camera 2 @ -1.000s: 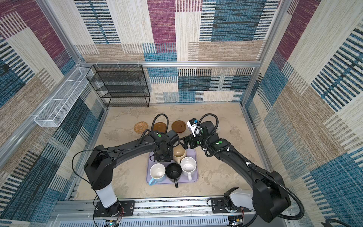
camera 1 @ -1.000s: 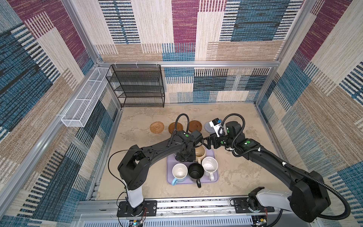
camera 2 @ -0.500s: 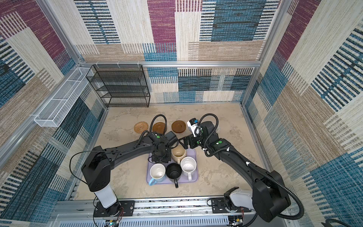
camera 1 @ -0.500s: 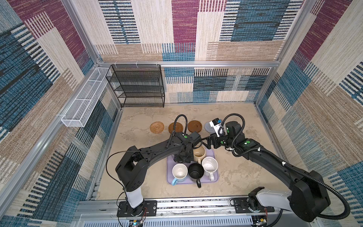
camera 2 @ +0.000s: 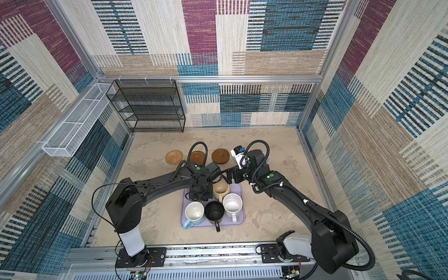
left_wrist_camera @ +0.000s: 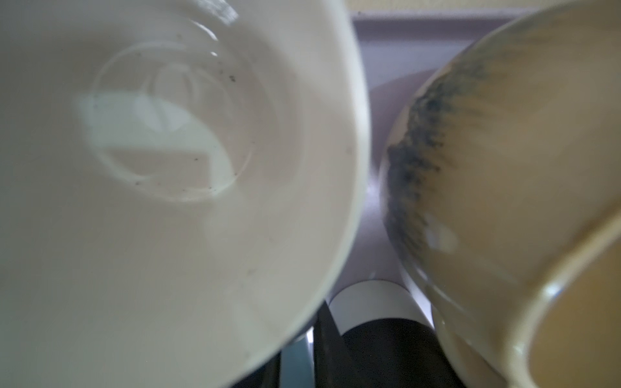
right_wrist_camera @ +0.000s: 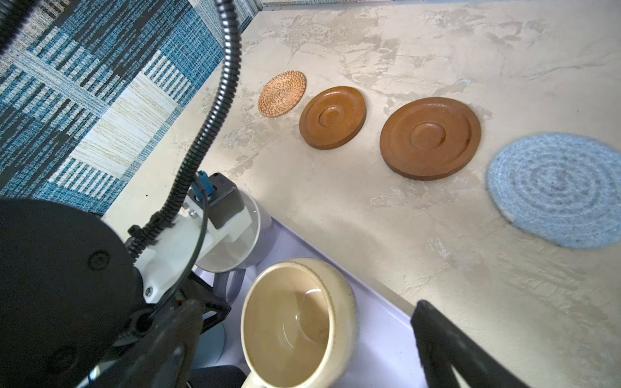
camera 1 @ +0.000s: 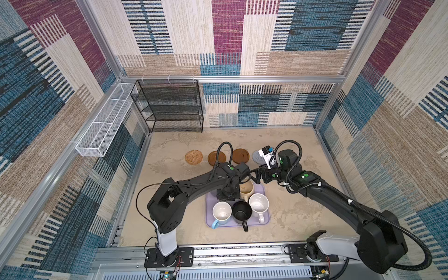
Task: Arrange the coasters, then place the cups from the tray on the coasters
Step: 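Close the left gripper on the white mug rim and lift slightly, then lift the lavender mug up off the tray with the left gripper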
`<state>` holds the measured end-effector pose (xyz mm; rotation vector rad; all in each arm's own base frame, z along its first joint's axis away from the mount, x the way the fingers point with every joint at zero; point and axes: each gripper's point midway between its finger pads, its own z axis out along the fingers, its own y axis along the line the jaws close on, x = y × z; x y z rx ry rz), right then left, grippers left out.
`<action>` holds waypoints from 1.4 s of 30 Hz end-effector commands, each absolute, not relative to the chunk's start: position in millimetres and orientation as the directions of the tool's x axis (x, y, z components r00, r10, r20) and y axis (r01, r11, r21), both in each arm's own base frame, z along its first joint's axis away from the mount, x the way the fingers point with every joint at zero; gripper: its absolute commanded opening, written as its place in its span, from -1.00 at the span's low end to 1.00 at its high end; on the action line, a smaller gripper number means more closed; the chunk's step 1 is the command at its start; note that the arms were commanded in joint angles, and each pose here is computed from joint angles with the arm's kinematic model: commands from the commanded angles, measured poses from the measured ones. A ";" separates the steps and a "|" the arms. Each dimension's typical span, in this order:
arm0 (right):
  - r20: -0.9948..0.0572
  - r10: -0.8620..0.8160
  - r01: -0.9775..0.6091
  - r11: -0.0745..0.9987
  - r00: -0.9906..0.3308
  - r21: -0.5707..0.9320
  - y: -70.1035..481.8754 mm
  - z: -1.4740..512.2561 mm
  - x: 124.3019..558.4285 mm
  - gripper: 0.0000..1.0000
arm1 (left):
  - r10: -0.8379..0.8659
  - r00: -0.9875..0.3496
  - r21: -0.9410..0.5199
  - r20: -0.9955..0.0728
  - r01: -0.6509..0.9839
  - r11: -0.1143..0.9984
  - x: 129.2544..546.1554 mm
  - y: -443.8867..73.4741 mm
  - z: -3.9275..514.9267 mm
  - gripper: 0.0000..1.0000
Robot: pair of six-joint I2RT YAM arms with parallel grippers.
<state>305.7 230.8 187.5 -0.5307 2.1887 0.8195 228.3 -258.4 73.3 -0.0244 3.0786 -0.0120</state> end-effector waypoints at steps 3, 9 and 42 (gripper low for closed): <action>-0.766 -0.108 -0.592 0.706 -0.634 0.390 232.3 193.5 307.2 1.00 | -0.013 -0.996 0.029 -0.093 -0.016 0.999 230.6 -247.6 75.4 -0.86; -0.767 -0.107 -0.592 0.705 -0.633 0.390 232.3 193.5 307.1 0.99 | -0.017 -0.996 0.027 -0.087 -0.019 0.999 227.9 -246.5 75.0 -0.87; -0.858 -0.056 -0.630 0.703 -0.511 0.329 226.2 225.2 307.1 0.96 | -0.091 -0.882 -0.047 -0.462 -0.078 0.996 269.9 -238.5 164.9 0.29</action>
